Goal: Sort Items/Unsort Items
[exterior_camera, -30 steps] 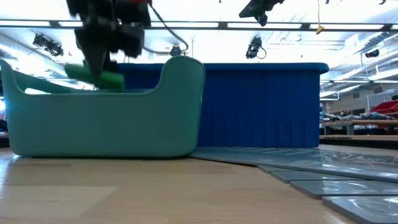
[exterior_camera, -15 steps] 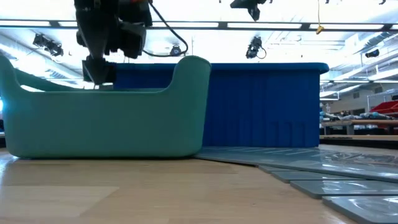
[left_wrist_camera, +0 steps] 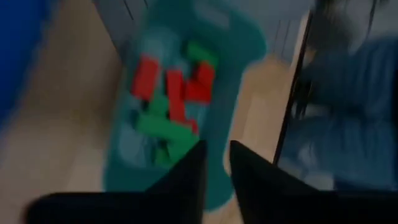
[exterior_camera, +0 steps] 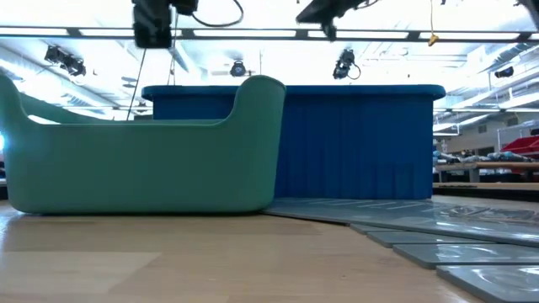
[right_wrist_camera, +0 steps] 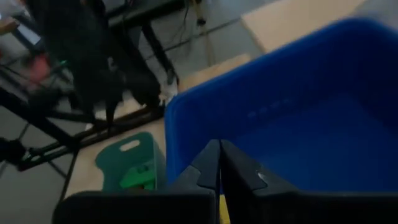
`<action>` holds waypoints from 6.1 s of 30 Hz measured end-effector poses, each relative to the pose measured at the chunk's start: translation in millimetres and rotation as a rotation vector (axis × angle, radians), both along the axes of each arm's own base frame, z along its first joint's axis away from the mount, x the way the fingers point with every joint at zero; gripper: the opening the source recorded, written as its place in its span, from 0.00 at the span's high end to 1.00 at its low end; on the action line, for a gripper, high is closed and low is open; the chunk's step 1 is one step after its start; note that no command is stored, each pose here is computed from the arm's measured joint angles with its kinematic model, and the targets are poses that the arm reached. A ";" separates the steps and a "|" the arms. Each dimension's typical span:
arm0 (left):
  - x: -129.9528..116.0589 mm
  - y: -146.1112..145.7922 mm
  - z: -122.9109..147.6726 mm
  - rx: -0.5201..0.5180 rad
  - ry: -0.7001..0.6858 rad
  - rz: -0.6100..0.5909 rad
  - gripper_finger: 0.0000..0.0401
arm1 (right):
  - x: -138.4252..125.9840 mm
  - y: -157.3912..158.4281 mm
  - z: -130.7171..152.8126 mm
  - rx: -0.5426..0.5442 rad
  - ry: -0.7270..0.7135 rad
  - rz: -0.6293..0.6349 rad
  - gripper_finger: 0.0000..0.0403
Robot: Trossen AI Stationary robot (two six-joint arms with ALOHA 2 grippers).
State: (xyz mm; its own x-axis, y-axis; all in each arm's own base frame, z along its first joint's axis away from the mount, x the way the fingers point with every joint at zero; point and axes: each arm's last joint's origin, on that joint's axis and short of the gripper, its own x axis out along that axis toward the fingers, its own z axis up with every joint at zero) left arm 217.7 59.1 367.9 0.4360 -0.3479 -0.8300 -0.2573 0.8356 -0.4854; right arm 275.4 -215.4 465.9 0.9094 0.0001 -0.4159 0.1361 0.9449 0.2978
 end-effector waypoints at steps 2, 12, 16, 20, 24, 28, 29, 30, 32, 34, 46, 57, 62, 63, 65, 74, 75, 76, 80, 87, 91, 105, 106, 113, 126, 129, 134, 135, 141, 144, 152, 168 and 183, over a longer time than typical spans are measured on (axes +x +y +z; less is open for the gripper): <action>-5.1 17.9 14.5 0.025 -0.070 0.071 0.91 | 17.4 -3.4 -15.2 0.030 0.035 0.023 0.95; -13.2 97.2 46.9 0.248 -0.507 0.298 0.99 | 73.6 -32.7 -128.8 0.102 0.468 0.054 0.75; -18.2 107.9 50.6 0.302 -0.547 0.321 0.99 | 78.7 -38.4 -179.3 0.176 0.714 0.105 0.63; -24.2 113.5 49.4 0.334 -0.536 0.318 0.99 | 85.1 -40.1 -217.4 0.235 0.860 0.124 0.48; -28.0 116.4 48.2 0.365 -0.526 0.299 0.99 | 87.7 -32.5 -239.5 0.270 0.918 0.144 0.35; -30.8 119.7 48.5 0.388 -0.529 0.298 0.99 | 91.6 -22.4 -264.6 0.246 0.959 0.161 0.26; -31.6 120.5 48.5 0.391 -0.528 0.301 0.99 | 91.9 -21.1 -268.6 0.242 0.954 0.158 0.25; -32.4 121.6 48.6 0.394 -0.529 0.305 0.99 | 92.3 -19.8 -273.2 0.226 0.966 0.141 0.24; -33.9 123.4 48.8 0.399 -0.529 0.313 0.99 | 93.1 -16.7 -287.4 0.238 0.967 0.132 0.22; -35.0 124.5 48.9 0.404 -0.529 0.316 0.99 | 94.1 -13.0 -299.7 0.223 0.977 0.105 0.22; -44.9 135.5 50.1 0.446 -0.533 0.353 0.99 | 86.7 -12.3 -318.6 0.210 1.020 0.028 0.34; -45.8 136.9 50.3 0.450 -0.536 0.361 0.99 | 77.9 -56.7 -286.4 0.179 0.956 -0.094 0.96; -45.8 136.9 50.3 0.450 -0.536 0.361 0.99 | 73.9 -71.0 -259.2 0.248 0.843 -0.055 0.98; -45.8 136.9 50.3 0.450 -0.536 0.361 0.99 | 71.5 -71.1 -253.7 0.311 0.798 0.000 0.98; -45.8 136.9 50.3 0.450 -0.536 0.361 0.99 | 63.8 -64.9 -248.0 0.460 0.776 0.097 0.96; -45.8 136.9 50.2 0.450 -0.535 0.361 0.99 | 58.6 -34.0 -264.3 0.599 0.989 0.111 0.71; -45.8 136.9 50.2 0.451 -0.535 0.361 0.99 | 57.9 -31.7 -267.9 0.622 1.013 0.090 0.66; -45.8 136.9 50.2 0.451 -0.535 0.360 0.99 | 57.9 -28.9 -271.2 0.644 1.038 0.066 0.61; -45.8 136.9 50.2 0.451 -0.535 0.360 0.99 | 56.5 -20.2 -284.5 0.695 1.136 -0.042 0.41; -45.8 136.9 50.2 0.452 -0.535 0.360 0.99 | 46.9 -12.9 -310.8 0.714 1.221 -0.150 0.21; -45.9 137.0 50.2 0.453 -0.534 0.360 0.99 | 45.1 -9.3 -325.6 0.702 1.221 -0.148 0.19; -45.7 138.7 48.4 0.460 -0.526 0.367 0.99 | 43.4 -9.0 -336.5 0.676 1.187 -0.076 0.84; -45.6 138.8 48.7 0.462 -0.528 0.367 0.99 | 44.6 -10.8 -333.7 0.673 1.179 -0.077 0.91; -45.5 138.9 48.9 0.463 -0.530 0.367 0.99 | 60.1 -33.8 -300.9 0.582 1.077 -0.107 0.99; -45.5 138.9 49.0 0.459 -0.531 0.369 0.99 | 69.1 -71.4 -213.7 0.546 0.733 -0.123 1.00; -45.5 138.9 49.0 0.459 -0.531 0.369 0.99 | 67.7 -71.9 -211.6 0.547 0.780 -0.231 0.98; -45.5 138.9 49.0 0.459 -0.532 0.369 0.99 | 74.3 -55.4 -222.1 0.499 0.925 -0.347 0.81; -45.5 138.9 49.0 0.459 -0.532 0.369 0.99 | 76.3 -51.8 -225.3 0.498 0.946 -0.373 0.76; -45.5 138.8 49.1 0.460 -0.532 0.369 0.99 | 87.8 -37.9 -246.6 0.431 1.004 -0.538 0.47; -45.5 138.8 49.1 0.460 -0.532 0.369 0.99 | 90.7 -37.3 -252.4 0.418 0.989 -0.577 0.37; -45.6 138.8 48.9 0.458 -0.530 0.369 0.99 | 85.0 -32.6 -289.2 0.494 1.021 -0.617 0.33; -46.3 139.6 48.1 0.454 -0.523 0.374 0.99 | 104.8 -31.3 -239.9 0.434 0.844 -0.393 0.69; -42.1 164.5 31.4 0.428 -0.469 0.419 0.99 | 102.9 43.0 -62.1 0.406 0.244 0.135 0.69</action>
